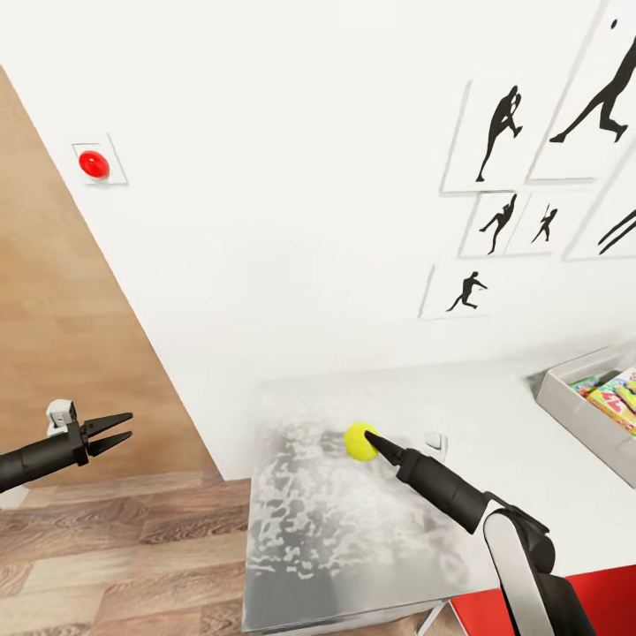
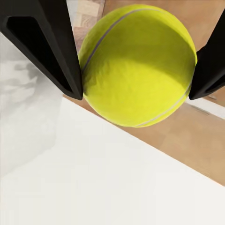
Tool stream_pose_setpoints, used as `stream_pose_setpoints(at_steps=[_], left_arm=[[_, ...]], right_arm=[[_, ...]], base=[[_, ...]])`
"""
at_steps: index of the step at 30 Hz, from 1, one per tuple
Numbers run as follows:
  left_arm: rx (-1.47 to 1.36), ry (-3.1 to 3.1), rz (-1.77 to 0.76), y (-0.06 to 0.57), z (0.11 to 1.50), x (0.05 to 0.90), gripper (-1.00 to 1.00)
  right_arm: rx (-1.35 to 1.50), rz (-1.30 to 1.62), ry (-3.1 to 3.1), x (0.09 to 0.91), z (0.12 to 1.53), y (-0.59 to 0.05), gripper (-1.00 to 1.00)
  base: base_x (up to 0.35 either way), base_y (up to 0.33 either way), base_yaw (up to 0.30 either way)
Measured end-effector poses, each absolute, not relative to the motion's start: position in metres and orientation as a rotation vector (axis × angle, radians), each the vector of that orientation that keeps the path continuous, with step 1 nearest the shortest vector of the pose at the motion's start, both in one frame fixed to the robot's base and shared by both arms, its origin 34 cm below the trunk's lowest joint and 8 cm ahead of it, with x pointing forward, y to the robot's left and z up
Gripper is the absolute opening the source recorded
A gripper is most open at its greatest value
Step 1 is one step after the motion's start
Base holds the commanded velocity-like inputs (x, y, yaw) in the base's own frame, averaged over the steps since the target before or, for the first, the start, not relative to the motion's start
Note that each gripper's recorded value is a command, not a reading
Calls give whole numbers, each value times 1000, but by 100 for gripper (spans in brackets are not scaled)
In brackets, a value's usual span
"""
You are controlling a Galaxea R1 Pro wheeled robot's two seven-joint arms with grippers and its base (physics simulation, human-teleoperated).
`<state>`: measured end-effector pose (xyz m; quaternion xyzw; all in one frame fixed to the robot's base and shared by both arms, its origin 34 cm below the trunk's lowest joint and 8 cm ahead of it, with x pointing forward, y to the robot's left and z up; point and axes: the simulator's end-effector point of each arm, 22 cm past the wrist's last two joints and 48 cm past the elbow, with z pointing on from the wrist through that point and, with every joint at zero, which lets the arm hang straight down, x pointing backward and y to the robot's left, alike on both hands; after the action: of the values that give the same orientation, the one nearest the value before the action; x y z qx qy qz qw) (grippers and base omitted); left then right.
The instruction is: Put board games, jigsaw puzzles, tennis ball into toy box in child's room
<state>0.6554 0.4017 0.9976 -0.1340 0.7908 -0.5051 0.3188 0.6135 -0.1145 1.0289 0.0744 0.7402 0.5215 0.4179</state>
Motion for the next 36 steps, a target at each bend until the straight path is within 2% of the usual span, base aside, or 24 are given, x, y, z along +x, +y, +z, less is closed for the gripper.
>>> stream_pose_setpoints(at_steps=[22, 36], left_arm=[[-338, 2064, -1332, 400, 1006, 656, 100], [-244, 1922, -1479, 388, 1052, 648, 100]], right_arm=[[137, 1337, 1766, 609, 1051, -113, -100], [28, 1349, 1679, 588, 1070, -128, -100]], base=[[-15, -1, -25], [-33, -140, -1]])
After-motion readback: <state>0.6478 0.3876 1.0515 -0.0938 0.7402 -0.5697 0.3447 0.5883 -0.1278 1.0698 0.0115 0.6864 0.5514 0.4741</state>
